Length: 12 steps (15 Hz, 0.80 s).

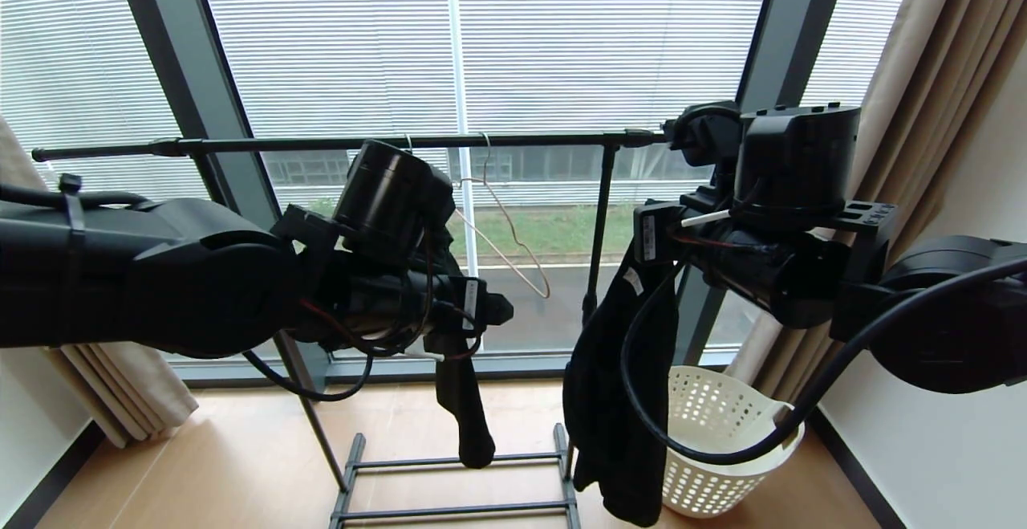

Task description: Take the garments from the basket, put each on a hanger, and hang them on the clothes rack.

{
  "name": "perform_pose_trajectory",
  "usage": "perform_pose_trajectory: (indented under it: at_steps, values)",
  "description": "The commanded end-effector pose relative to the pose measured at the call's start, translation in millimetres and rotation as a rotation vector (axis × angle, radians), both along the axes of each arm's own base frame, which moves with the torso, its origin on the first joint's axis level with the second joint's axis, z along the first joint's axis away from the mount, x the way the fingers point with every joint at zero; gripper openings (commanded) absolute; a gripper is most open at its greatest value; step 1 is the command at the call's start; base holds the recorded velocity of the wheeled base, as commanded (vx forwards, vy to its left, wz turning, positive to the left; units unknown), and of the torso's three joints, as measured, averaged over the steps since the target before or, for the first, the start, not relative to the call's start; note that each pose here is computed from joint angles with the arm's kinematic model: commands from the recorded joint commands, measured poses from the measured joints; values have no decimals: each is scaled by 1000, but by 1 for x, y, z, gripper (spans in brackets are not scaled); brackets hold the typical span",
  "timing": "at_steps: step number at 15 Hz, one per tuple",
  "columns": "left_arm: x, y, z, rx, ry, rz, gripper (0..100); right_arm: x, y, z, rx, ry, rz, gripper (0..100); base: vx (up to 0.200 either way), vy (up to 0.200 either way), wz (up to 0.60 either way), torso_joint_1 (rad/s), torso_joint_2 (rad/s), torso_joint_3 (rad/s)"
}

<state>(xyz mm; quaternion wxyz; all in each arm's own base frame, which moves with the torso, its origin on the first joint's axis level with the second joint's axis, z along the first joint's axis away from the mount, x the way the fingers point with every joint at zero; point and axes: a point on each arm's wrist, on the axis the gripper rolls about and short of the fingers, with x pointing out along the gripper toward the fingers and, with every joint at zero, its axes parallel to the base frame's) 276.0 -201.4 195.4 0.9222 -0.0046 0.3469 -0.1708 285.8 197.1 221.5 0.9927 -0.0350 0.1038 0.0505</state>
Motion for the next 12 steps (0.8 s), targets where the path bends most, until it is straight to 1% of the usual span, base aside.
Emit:
perform_pose_trajectory:
  at_steps: [1,2,3,5,12]
  values:
    - [11,-8,-14,26,-2,22,100,-1,0,1,1,-2,0,0,0,0,0,0,0,0]
    - [17,-12,-20,30,-34,63,100,-1,-1,2,3,-5,0,0,0,0,0,0,0,0]
    - [19,-14,-23,31,-46,71,100,-1,-1,2,3,-5,0,0,0,0,0,0,0,0]
    - [18,-15,-26,30,-49,65,100,-4,-4,7,10,-15,-1,0,0,0,0,0,0,0]
    - [16,-18,-23,26,-61,57,100,-3,-4,7,-2,-16,-2,0,0,0,0,0,0,0]
